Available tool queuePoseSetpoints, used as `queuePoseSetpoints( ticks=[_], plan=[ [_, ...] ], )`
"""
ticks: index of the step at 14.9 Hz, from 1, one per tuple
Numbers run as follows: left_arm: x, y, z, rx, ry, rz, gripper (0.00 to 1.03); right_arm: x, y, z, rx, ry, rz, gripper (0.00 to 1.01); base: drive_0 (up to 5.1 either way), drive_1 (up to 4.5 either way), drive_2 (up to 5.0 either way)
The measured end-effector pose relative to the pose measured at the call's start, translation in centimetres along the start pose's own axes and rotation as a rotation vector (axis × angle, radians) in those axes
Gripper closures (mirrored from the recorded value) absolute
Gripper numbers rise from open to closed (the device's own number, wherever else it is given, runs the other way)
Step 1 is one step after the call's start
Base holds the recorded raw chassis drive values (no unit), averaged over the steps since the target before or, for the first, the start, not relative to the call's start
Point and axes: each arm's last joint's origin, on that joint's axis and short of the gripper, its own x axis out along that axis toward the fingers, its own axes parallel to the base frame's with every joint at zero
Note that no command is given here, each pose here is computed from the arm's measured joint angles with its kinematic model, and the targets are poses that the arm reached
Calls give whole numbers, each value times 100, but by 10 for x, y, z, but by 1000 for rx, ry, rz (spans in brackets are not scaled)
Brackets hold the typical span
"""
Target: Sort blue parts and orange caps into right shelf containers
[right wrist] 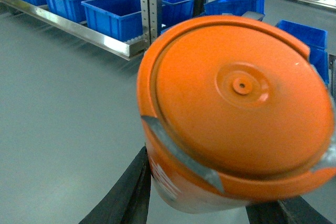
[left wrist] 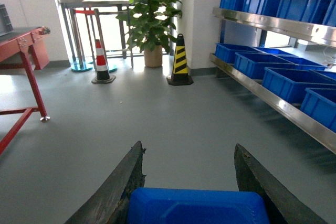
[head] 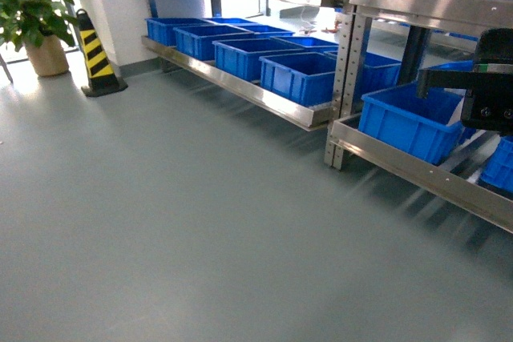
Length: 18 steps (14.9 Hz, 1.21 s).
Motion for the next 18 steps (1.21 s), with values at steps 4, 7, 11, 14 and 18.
queuePoseSetpoints(
  ticks=[4, 7, 11, 14, 18],
  plan=[
    [0, 0, 0, 0, 0, 1, 62, 0, 0, 0, 0, 0, 0, 60, -148, -148, -148],
    [0, 0, 0, 0, 0, 0, 62, 0, 0, 0, 0, 0, 0, 60, -152, -152, -152],
    [0, 0, 0, 0, 0, 0, 62, 0, 0, 0, 0, 0, 0, 60, -149, -149, -149],
    [0, 0, 0, 0, 0, 1, 62, 0, 0, 0, 0, 0, 0, 60, -161, -161, -161],
    [0, 0, 0, 0, 0, 2, 62, 0, 0, 0, 0, 0, 1, 60, -151, -151, -151]
  ],
)
